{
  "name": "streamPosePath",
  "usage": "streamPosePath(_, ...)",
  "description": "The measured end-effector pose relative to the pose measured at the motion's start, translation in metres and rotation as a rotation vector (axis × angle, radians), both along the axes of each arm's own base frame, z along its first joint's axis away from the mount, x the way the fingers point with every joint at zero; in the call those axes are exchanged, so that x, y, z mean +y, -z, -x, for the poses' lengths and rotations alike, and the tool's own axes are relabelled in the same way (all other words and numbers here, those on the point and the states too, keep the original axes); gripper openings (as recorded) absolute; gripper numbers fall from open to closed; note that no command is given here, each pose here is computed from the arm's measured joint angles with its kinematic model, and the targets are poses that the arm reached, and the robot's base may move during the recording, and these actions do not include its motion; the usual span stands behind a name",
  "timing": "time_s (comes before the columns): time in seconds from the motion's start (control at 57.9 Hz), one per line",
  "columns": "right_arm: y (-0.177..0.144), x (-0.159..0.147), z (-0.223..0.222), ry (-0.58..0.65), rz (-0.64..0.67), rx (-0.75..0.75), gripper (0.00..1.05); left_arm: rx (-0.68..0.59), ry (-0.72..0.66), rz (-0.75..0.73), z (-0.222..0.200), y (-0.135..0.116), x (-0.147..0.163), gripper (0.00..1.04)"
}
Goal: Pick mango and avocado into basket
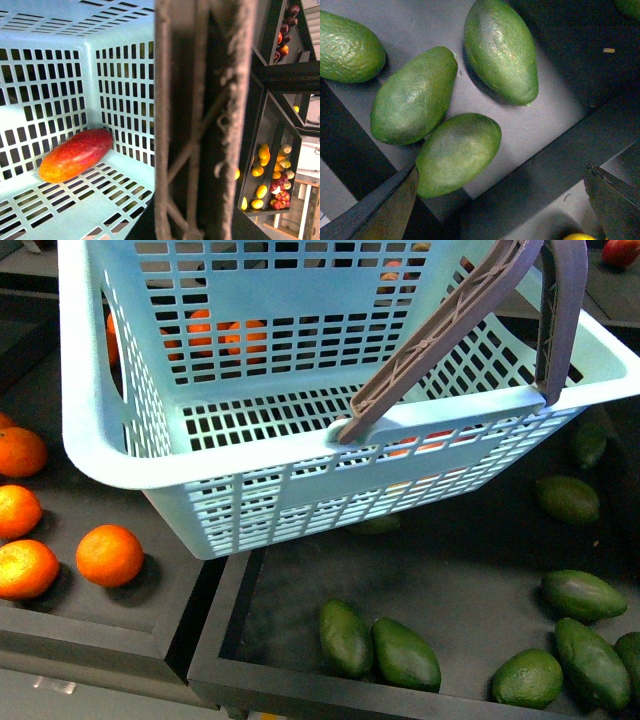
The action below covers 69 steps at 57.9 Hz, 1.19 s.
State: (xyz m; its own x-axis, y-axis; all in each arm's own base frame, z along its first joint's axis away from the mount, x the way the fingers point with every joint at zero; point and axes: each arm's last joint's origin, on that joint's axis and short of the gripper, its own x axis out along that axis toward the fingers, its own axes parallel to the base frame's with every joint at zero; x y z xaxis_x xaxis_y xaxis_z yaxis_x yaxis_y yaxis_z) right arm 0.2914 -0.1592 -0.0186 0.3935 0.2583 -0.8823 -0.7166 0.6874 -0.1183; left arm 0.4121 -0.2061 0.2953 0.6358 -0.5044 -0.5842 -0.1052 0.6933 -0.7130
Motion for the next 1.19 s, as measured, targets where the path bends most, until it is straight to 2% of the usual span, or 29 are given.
streamPosePath(0.294, 0.029, 0.012, -0.023, 0.008, -0.029, 0.03, 0.97, 0.0, 0.001, 0.001, 0.0, 0.0, 0.0, 0.05)
streamPosePath(1.192, 0.062, 0.04, -0.061, 0.044, -0.035, 0.069, 0.97, 0.0, 0.002, 0.001, 0.0, 0.0, 0.0, 0.05)
